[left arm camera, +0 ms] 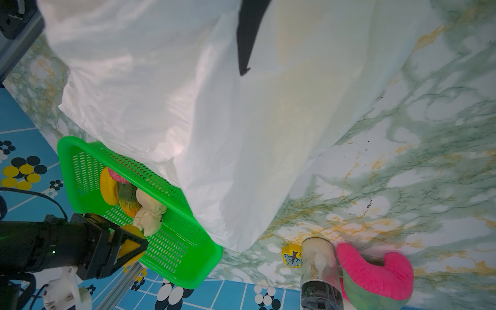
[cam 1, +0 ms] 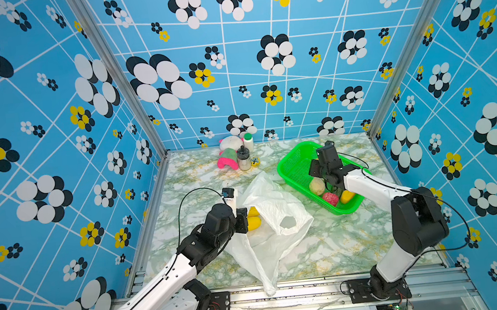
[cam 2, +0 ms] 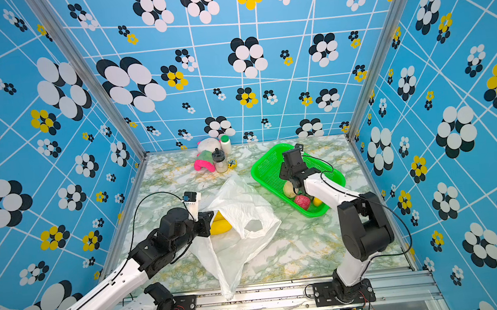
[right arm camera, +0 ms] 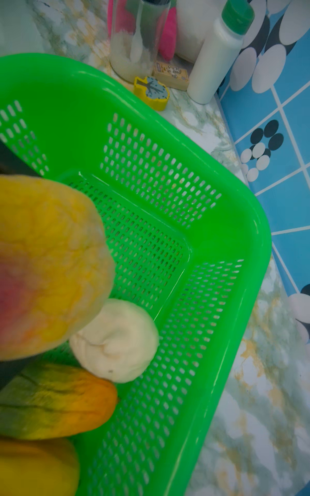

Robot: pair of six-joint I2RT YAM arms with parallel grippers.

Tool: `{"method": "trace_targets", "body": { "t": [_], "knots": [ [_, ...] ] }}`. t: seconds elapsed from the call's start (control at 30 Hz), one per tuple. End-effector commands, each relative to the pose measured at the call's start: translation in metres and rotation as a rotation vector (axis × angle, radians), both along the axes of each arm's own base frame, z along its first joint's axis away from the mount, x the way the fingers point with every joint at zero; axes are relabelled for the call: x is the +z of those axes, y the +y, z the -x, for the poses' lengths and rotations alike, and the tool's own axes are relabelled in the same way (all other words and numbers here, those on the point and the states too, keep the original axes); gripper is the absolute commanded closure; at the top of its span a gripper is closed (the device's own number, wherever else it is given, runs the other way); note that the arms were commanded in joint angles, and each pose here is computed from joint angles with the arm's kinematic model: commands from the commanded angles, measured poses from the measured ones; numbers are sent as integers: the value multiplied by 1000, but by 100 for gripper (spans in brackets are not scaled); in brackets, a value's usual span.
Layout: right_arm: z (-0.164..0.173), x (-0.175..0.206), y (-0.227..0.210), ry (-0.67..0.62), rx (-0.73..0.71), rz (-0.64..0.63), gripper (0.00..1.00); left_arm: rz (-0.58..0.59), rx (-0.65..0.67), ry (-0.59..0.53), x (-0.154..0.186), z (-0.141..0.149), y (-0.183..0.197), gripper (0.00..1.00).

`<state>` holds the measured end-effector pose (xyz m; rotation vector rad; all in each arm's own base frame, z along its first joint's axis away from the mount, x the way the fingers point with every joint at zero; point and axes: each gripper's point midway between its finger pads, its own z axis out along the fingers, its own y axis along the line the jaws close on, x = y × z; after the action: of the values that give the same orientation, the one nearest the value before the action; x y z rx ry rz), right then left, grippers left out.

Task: Untie the knot of the plastic bag and take out the fruit
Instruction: Place the fruit in the basket.

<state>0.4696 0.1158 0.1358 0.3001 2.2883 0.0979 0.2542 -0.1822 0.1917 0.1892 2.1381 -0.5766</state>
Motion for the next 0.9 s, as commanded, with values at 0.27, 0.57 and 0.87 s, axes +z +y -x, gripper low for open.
{"method": "trace_targets", "body": {
  "t": [0.27,0.57,0.87],
  "knots": [
    [-36,-47,25,134,55,-15,47,-31,0,-5,14,-4,-1,100],
    [-28,-61,20,173,47,9,32,-3,18,-27,19,3,7,100],
    [-7,-23,21,109,71,-50,16,4,12,-32,22,5,7,100]
  ]
}}
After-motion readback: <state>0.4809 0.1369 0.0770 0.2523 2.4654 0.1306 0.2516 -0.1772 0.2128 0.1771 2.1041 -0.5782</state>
